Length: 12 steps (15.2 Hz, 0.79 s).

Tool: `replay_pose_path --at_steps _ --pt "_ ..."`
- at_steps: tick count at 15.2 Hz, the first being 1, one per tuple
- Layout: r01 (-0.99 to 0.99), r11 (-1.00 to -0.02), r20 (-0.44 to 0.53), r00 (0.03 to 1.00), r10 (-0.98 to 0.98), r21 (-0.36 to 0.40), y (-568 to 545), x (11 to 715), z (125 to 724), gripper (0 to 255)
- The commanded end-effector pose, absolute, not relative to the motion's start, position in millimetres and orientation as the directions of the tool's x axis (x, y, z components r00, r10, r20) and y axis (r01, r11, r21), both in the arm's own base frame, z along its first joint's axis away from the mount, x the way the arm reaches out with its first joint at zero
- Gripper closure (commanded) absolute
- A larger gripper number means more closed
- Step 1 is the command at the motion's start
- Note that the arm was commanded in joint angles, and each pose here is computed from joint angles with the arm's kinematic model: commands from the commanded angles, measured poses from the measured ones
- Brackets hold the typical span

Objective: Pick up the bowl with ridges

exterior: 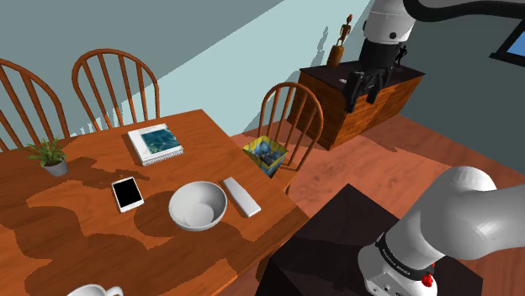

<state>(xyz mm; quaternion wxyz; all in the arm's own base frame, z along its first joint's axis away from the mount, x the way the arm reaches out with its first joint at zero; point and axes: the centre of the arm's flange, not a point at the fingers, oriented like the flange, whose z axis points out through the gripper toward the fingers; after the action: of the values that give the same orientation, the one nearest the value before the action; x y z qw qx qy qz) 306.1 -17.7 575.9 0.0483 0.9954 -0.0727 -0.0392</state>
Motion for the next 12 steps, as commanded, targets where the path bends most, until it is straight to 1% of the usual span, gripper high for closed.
replay_pose_path --at_steps 1,12 --pt "-0.141 -0.985 -0.071 0.986 -0.148 0.102 -17.7 306.1 575.9 0" --pt "-0.151 -0.983 -0.06 0.986 -0.157 0.106 86.0 361.5 490.9 0"
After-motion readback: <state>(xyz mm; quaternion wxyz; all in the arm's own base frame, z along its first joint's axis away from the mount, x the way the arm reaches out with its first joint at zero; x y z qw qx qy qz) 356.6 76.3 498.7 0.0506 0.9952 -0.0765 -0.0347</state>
